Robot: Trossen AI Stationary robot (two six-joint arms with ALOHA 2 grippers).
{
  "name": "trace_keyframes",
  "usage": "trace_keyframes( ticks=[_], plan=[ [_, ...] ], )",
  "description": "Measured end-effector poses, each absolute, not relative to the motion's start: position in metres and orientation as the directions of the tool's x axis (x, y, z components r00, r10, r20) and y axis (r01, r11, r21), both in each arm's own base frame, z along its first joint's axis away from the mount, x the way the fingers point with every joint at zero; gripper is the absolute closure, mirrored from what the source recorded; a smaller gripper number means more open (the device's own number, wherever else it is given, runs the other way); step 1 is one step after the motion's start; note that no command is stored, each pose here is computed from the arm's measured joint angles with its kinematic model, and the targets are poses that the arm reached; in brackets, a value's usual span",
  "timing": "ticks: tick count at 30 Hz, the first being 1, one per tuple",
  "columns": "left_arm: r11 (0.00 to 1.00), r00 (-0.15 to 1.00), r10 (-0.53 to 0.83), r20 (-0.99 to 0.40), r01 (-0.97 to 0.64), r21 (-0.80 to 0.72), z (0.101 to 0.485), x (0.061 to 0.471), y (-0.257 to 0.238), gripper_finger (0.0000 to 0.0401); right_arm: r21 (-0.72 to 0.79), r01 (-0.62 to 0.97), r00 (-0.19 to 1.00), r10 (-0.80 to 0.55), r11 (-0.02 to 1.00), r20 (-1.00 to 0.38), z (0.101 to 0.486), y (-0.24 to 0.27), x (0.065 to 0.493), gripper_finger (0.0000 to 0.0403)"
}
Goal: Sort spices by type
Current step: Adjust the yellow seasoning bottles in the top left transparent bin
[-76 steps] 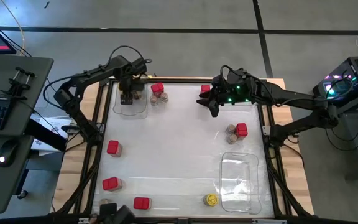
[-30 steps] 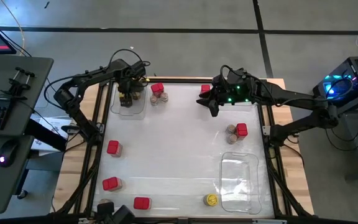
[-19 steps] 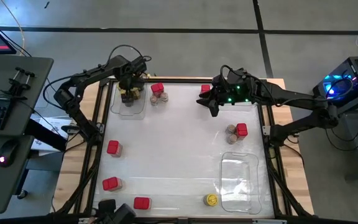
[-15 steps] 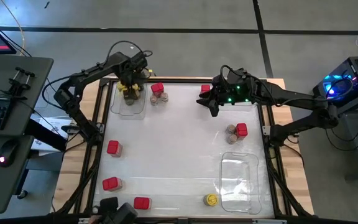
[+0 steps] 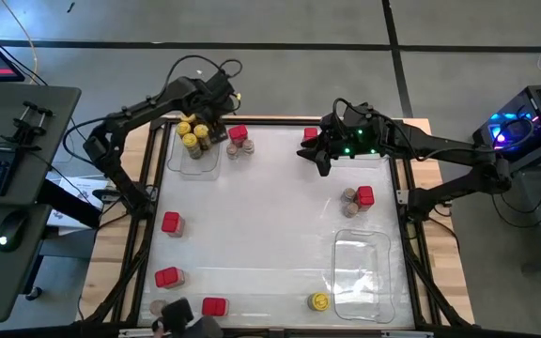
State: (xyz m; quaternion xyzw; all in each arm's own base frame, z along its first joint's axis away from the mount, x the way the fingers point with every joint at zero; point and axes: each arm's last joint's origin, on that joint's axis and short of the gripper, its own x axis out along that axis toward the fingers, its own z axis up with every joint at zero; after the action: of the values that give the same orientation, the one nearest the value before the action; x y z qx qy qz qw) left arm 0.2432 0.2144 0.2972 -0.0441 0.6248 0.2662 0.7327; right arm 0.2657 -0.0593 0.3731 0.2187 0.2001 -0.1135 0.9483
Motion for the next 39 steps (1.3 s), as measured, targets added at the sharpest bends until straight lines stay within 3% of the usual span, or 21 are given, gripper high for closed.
trace_keyframes(
  ticks=[7,12,15,19,20,33,39],
  plan=[
    [0.885,0.07,0.234,-0.97,-0.427,0.183,0.291,0.241,0.207,0.011,0.369,0.303,0.894,-0.128,0.879,-0.43,0.373,-0.059,0.266,0.0231],
    [0.916,-0.026,0.252,-0.967,-0.315,0.247,0.29,0.234,0.206,0.0135,0.37,0.303,0.894,-0.128,0.878,-0.43,0.373,-0.059,0.266,0.0231],
    [0.92,-0.015,0.265,-0.964,-0.295,0.257,0.29,0.235,0.207,0.0203,0.37,0.303,0.894,-0.128,0.878,-0.43,0.373,-0.059,0.266,0.0231],
    [0.93,0.023,0.238,-0.971,-0.294,0.221,0.29,0.237,0.207,0.0355,0.381,0.308,0.894,-0.128,0.872,-0.43,0.373,-0.059,0.266,0.0231],
    [0.935,0.048,0.219,-0.975,-0.297,0.196,0.29,0.238,0.207,0.0377,0.383,0.313,0.893,-0.132,0.869,-0.43,0.373,-0.059,0.266,0.0231],
    [0.965,0.306,0.197,-0.931,-0.227,0.129,0.306,0.251,0.201,0.0401,0.277,0.383,0.83,-0.197,0.881,-0.522,0.364,-0.037,0.265,0.0232],
    [0.967,0.457,0.248,-0.854,-0.171,0.189,0.331,0.245,0.196,0.0401,0.226,0.441,0.769,-0.236,0.869,-0.594,0.357,-0.031,0.261,0.0276]
  ],
)
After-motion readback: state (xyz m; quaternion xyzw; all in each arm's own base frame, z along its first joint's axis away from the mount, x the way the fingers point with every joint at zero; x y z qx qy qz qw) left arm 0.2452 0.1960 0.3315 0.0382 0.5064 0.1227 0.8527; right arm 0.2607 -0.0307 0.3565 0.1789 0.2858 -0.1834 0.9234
